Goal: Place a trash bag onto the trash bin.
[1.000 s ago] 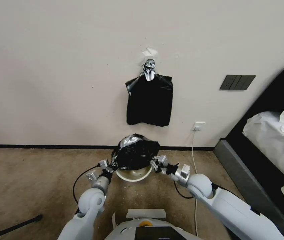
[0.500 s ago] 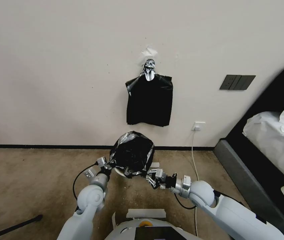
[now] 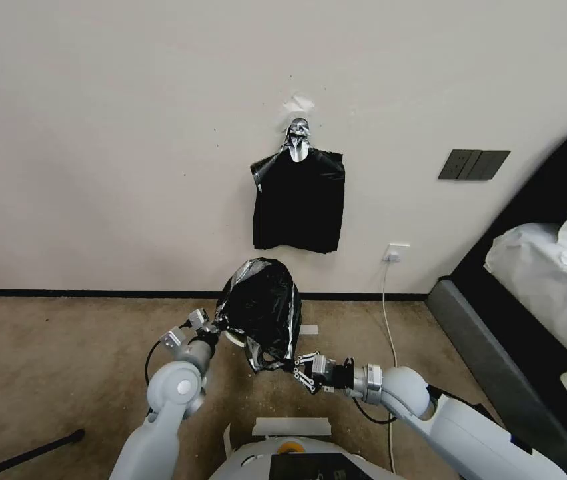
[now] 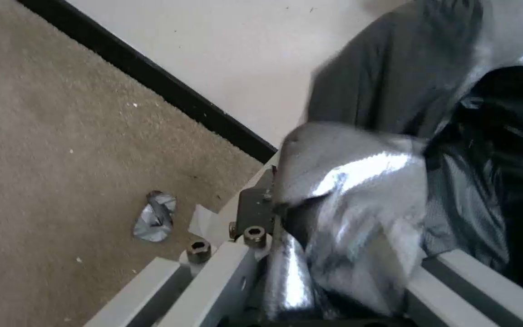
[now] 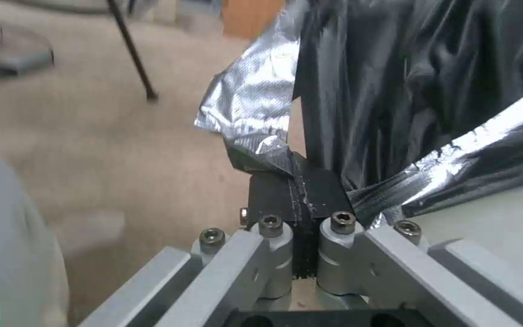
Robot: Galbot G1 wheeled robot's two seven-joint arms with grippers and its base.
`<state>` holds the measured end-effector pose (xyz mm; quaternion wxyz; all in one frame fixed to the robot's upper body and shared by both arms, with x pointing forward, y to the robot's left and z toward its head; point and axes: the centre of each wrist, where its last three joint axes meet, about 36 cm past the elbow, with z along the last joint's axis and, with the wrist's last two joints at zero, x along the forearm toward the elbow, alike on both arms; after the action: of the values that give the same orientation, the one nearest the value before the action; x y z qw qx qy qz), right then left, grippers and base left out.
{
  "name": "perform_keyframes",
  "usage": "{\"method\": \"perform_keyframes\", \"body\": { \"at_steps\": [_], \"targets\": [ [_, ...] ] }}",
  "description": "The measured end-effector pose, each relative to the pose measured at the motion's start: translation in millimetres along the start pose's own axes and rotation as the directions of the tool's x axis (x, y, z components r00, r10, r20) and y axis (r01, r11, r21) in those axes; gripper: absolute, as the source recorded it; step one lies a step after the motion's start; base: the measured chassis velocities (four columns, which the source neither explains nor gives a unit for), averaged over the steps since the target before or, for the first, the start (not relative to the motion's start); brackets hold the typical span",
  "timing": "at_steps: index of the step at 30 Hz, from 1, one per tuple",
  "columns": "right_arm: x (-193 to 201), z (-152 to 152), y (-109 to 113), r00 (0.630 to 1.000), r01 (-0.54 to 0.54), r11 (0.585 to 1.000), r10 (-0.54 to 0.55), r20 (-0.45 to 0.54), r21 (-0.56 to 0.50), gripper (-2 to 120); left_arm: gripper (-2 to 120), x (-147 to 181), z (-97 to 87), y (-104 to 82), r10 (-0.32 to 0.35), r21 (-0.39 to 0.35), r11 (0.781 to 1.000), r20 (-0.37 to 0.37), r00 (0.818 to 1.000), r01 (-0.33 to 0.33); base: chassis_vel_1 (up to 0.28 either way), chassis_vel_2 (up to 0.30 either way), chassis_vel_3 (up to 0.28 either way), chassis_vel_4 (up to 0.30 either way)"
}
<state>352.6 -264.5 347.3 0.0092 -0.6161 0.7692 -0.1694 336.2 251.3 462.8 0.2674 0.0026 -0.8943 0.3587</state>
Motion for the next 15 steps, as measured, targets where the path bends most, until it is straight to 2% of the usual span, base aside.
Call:
{"method": "perform_keyframes", "body": {
  "at_steps": [7, 15],
  "targets": [
    [0.6, 20.5, -6.0, 1.000, -0.020, 0.999, 0.021, -0.020, 0.028, 0, 1, 8.5, -0.7, -1.9, -0.001, 0.036, 0.999, -0.042, 0.999, 0.002, 0.000, 0.000, 0.000, 0.000],
    [-3.8, 36.0, -5.6, 0.999, -0.040, 0.997, 0.042, -0.031, 0.063, 0, 1, 18.9, 10.0, -11.0, -0.006, 0.079, 0.997, -0.094, 0.996, 0.013, 0.000, 0.000, 0.000, 0.000]
  ]
}}
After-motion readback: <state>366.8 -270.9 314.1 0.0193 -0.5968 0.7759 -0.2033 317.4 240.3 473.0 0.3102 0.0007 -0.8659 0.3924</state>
